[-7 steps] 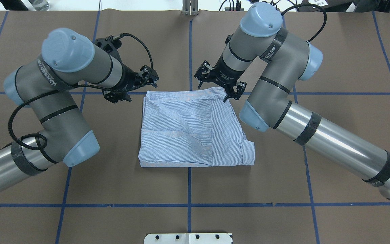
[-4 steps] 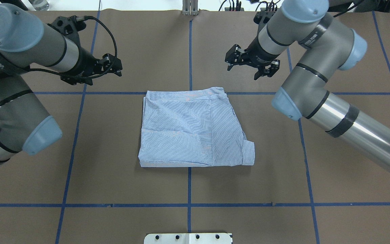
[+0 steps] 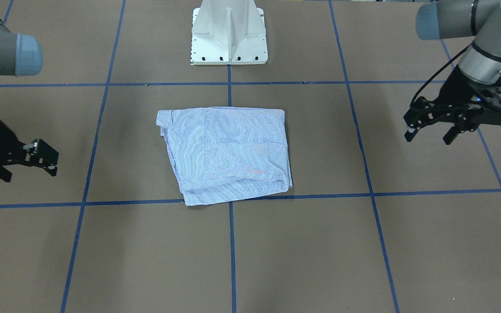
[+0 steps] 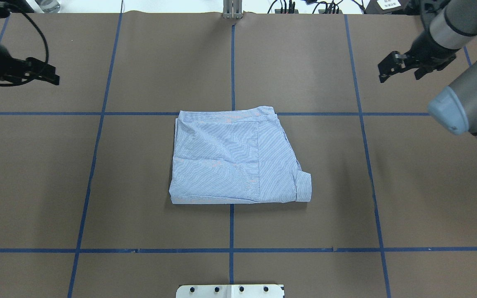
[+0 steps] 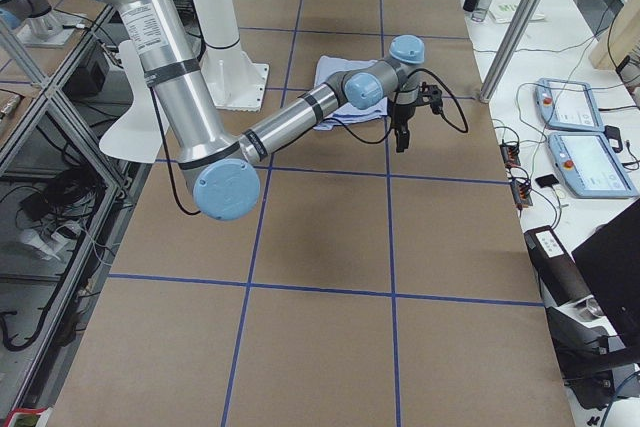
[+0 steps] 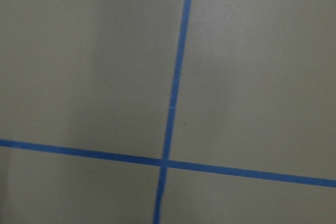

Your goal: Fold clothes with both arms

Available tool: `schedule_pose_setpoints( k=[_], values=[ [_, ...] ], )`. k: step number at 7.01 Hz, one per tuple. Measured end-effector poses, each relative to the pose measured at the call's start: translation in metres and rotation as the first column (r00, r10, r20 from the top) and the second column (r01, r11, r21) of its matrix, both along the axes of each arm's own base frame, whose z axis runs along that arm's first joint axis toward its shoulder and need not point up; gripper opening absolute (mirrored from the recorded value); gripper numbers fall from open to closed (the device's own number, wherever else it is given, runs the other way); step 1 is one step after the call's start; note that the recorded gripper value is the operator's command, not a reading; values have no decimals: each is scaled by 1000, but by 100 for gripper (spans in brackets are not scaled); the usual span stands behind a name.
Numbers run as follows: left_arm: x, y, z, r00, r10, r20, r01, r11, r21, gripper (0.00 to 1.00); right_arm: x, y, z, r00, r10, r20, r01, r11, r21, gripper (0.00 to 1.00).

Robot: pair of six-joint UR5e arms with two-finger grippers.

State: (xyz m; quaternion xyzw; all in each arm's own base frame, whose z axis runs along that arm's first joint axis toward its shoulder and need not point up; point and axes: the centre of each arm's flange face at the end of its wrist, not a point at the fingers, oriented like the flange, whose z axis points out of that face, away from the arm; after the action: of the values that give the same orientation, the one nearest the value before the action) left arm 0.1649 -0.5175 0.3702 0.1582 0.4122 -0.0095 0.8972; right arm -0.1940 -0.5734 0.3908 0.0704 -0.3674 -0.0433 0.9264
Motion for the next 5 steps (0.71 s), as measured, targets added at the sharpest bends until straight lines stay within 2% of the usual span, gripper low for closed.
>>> schedule_pose_setpoints(
  k=[2,4,5],
  values=[
    [-95,10,69,995,65,79,-69,996,56,99,105,32,86,997,-78,-28,79,997,18,100],
    [-178,25,133,996,63,66,-65,997,32,100,198,80,159,995,-99,-15,99,995,17,100],
    [-197,30,149,997,49,59,-50,999,18,99,219,96,176,996,-87,-10,87,996,10,100]
  ],
)
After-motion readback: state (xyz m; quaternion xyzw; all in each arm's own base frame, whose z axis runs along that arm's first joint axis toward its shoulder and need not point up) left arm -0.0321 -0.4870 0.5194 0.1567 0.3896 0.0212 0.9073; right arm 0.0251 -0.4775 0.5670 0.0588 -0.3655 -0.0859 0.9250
